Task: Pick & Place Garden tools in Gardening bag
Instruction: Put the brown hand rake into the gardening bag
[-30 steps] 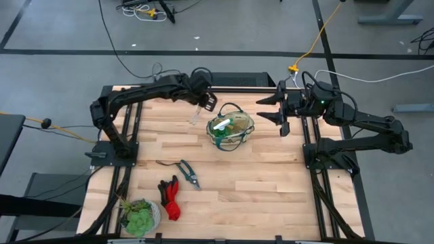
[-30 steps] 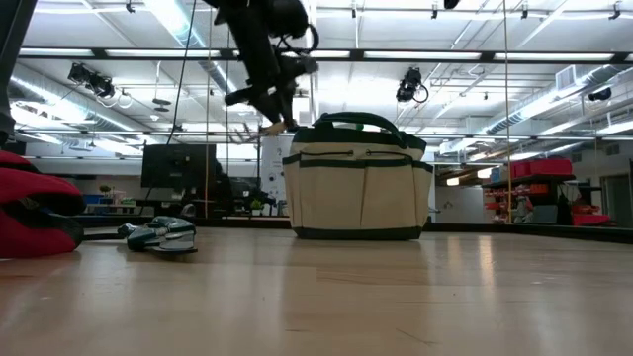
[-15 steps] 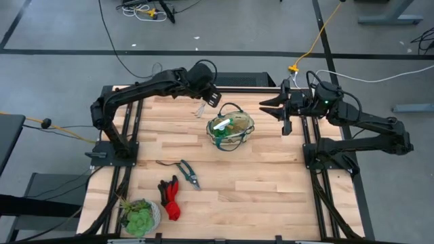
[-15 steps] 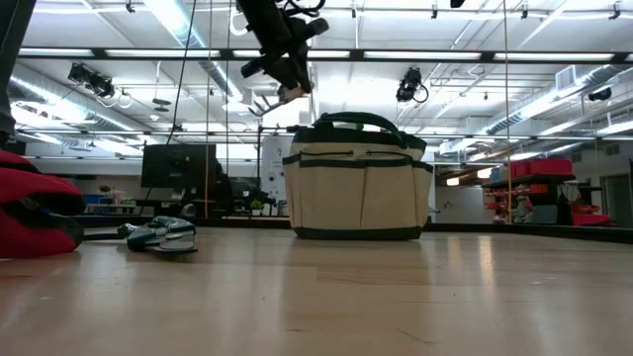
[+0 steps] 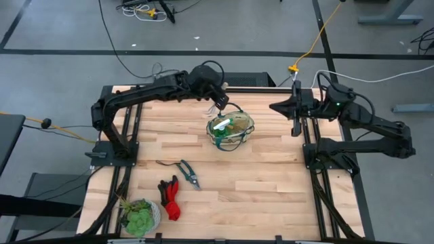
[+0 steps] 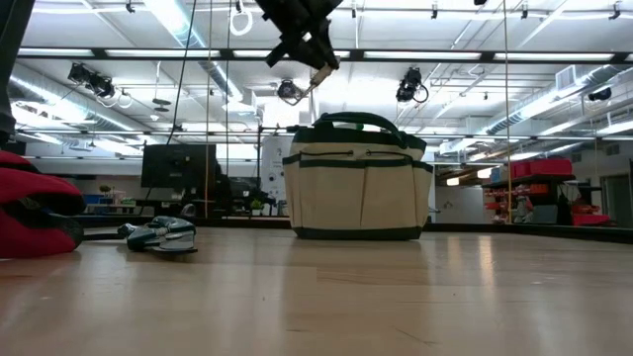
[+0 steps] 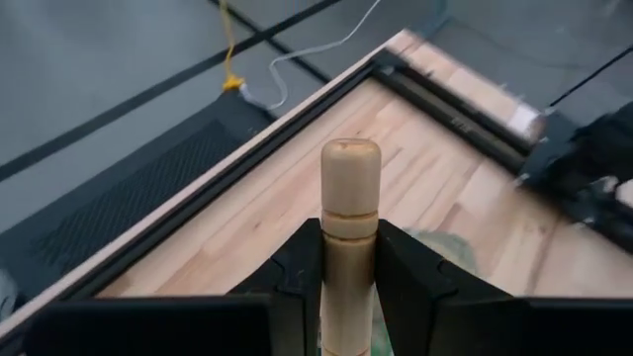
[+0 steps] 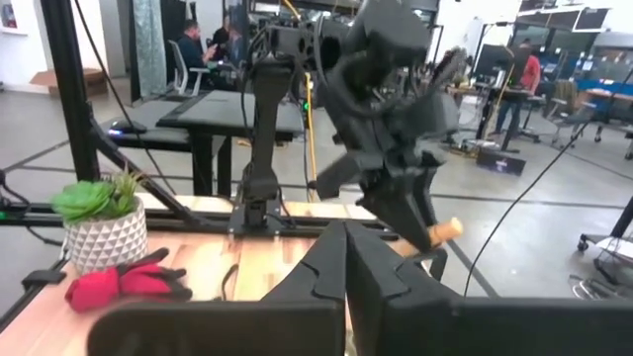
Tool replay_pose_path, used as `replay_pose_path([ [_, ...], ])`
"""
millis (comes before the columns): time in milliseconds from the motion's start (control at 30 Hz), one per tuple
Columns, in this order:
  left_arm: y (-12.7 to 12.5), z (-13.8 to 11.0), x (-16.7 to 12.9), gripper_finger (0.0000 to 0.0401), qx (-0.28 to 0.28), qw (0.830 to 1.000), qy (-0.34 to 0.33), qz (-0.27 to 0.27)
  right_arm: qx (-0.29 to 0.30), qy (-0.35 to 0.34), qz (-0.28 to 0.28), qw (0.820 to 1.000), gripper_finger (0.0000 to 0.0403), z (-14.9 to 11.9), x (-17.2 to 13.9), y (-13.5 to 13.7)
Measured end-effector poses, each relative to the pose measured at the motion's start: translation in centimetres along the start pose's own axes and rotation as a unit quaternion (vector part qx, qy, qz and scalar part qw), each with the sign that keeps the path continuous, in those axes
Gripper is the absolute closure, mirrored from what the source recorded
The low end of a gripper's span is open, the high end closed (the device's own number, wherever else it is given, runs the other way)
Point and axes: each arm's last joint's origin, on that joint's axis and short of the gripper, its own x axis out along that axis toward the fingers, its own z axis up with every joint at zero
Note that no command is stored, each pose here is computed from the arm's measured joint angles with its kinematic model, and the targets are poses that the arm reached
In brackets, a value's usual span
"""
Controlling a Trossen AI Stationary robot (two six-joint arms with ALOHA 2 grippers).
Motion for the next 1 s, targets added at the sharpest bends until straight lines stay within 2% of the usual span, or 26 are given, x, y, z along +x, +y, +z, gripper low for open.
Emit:
replay_pose_path([
  [167, -0.8, 0.7, -0.1, 0.0321, 0.004, 0.999, -0.04, -0.034, -0.005, 0.014, 0.002, 1.0, 0.0401, -0.2, -0.6, 0.1],
  [433, -2.3, 1.3, -0.6, 0.0321, 0.04, 0.992, -0.093, -0.071, -0.015, 0.031, 0.005, 0.999, 0.0402, -0.5, -1.3, 0.3],
  [667, -4.2, 1.4, -0.6, 0.0321, 0.076, 0.984, -0.141, -0.08, -0.013, 0.04, 0.006, 0.999, 0.0403, -0.7, -1.4, 0.4],
  [1000, -5.4, 0.8, 1.0, 0.0321, 0.083, 0.981, -0.15, -0.09, -0.012, 0.047, 0.007, 0.999, 0.0403, -0.8, -1.4, 0.4],
])
